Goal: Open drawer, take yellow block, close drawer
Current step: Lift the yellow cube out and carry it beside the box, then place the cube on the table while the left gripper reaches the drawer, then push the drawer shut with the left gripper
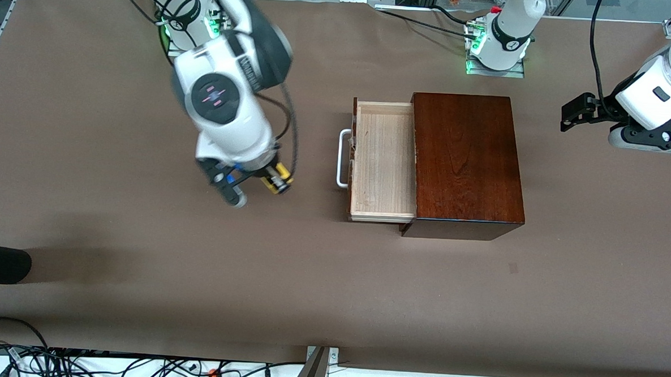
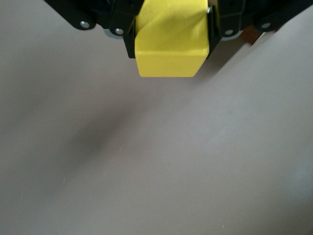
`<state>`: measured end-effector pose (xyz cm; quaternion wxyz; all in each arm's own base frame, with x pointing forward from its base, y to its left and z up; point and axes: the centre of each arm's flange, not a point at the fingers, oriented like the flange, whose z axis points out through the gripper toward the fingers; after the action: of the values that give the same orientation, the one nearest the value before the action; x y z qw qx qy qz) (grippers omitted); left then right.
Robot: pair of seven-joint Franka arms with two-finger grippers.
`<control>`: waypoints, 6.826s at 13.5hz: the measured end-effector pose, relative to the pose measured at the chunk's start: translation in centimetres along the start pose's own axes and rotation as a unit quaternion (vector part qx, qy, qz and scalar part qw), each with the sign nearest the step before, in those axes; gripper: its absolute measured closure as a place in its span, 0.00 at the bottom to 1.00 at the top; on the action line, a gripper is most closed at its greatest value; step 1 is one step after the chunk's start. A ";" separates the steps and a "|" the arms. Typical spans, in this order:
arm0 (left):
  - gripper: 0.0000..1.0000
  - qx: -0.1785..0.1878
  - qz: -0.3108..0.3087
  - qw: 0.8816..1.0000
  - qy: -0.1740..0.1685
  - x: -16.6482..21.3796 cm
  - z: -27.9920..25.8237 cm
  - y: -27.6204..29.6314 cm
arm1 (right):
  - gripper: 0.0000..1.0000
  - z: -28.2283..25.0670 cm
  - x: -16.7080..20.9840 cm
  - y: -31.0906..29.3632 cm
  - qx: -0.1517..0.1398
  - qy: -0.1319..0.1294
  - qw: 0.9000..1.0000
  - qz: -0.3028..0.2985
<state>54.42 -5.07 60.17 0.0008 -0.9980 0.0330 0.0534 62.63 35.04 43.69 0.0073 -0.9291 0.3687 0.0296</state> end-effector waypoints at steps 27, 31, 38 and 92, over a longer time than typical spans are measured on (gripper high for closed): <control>0.00 -0.023 0.606 0.795 0.006 -1.1 15.9 42.7 | 0.45 22.4 18.7 20.8 -0.071 -0.066 0.907 -0.410; 0.00 0.003 0.720 0.694 0.003 -2.9 20.4 47.2 | 0.35 22.5 18.5 21.0 -0.071 -0.067 0.905 -0.414; 0.00 0.042 0.756 0.653 -0.028 -2.8 28.7 49.6 | 0.00 13.8 19.1 20.5 -0.047 -0.039 0.909 -0.411; 0.00 0.166 0.495 0.841 -0.141 0.4 28.4 40.7 | 0.00 -17.7 19.8 31.2 -0.019 -0.008 0.930 -0.368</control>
<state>49.16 -45.56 31.94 0.1450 -0.8155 0.5305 0.1803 56.50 -1.86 60.38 0.0036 -0.9992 0.0007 0.0395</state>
